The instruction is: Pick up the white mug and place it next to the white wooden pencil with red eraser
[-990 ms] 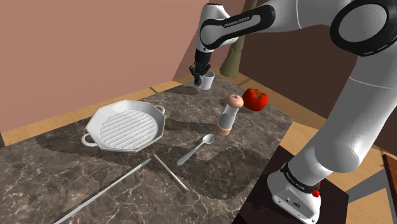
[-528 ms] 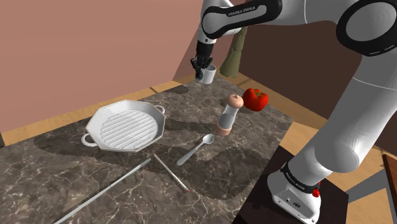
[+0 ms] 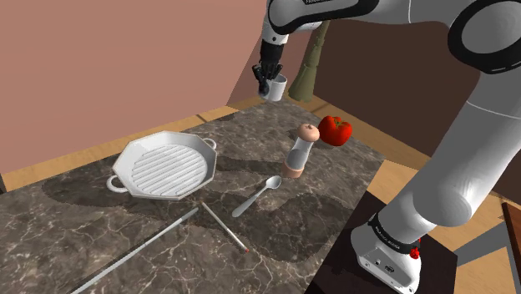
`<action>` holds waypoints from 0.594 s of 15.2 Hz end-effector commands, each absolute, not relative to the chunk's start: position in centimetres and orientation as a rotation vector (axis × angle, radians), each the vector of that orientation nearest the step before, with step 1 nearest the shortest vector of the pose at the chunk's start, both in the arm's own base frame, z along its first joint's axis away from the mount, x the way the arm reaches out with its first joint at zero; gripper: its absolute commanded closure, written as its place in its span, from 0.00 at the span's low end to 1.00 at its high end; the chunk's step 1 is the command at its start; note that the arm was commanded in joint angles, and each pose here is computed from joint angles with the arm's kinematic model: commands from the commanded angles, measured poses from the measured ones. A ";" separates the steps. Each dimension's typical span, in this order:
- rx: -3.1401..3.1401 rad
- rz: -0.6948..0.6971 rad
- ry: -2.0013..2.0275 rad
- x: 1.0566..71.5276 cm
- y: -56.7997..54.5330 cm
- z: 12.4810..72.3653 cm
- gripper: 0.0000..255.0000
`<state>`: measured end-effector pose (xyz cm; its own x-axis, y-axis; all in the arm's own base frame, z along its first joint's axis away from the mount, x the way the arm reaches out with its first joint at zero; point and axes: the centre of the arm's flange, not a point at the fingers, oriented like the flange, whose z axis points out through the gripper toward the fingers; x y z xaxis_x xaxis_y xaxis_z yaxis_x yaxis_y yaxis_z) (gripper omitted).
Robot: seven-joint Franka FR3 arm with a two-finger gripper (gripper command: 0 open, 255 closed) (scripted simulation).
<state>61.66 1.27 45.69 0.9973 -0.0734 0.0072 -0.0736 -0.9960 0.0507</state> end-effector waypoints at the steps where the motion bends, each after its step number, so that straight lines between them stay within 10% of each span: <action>1: 3.089 0.008 -0.114 61.6 1.3 46.7 1.00; 9: 3.089 0.008 -0.114 57.6 4.7 48.7 1.00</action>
